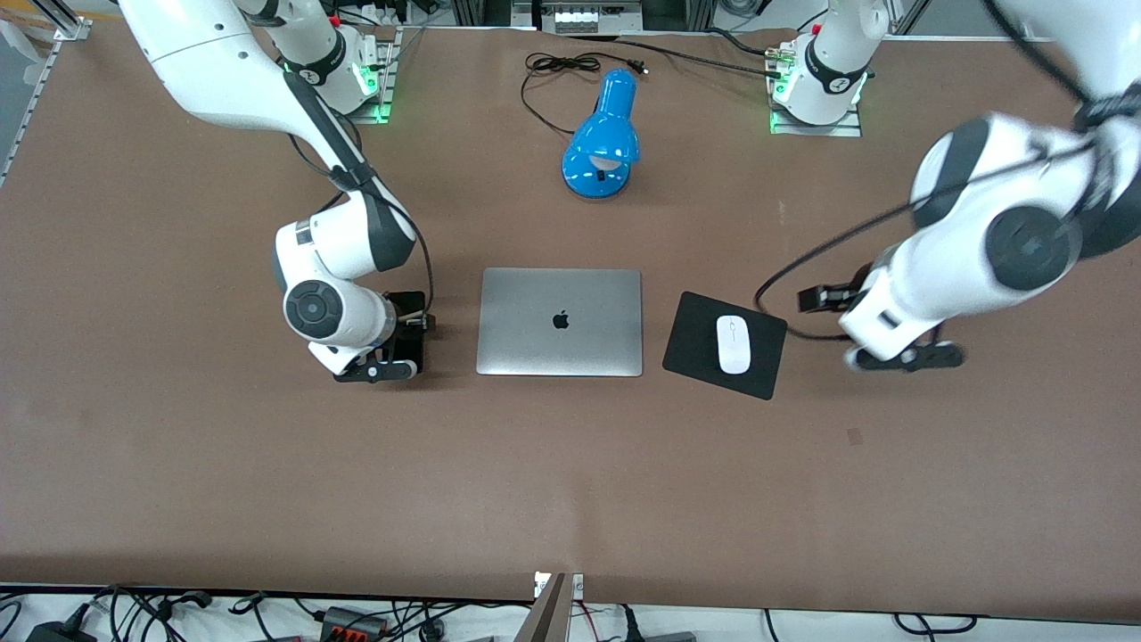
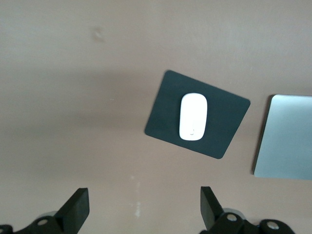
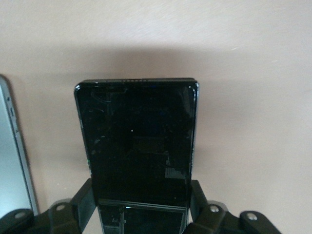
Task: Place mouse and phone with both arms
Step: 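Release the mouse on the pad while the right gripper lowers the phone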
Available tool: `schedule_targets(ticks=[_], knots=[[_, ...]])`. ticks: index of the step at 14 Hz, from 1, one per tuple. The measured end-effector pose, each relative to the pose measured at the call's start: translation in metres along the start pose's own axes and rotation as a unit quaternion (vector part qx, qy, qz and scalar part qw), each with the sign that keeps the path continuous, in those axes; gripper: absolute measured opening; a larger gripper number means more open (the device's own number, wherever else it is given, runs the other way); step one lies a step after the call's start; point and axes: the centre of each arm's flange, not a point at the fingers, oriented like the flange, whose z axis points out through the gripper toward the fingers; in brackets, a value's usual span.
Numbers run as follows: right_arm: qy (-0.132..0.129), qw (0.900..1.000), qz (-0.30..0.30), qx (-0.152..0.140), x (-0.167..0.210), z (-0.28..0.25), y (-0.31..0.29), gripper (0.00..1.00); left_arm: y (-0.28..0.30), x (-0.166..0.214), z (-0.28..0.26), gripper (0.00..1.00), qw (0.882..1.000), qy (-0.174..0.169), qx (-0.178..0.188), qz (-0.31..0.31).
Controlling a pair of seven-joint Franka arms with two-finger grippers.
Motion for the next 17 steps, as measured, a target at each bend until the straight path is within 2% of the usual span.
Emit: schedule_targets(ticks=[4, 10, 13, 17], knots=[[-0.008, 1.000, 0.005, -0.002, 0.000, 0.021, -0.008, 0.80, -0.028, -0.041, -0.072, 1.00, 0.999, 0.044, 0.007, -0.022], [-0.012, 1.000, -0.001, -0.004, -0.002, 0.032, -0.018, 0.80, -0.039, -0.044, -0.056, 1.00, 0.999, 0.014, -0.011, 0.043], [-0.010, 1.000, 0.001, -0.005, -0.005, 0.032, -0.027, 0.80, -0.036, -0.068, -0.045, 1.00, 0.998, 0.001, 0.003, 0.056], [-0.004, 1.000, 0.000, -0.007, -0.012, 0.034, -0.051, 0.80, -0.046, -0.097, -0.042, 1.00, 0.998, 0.006, 0.018, 0.067]])
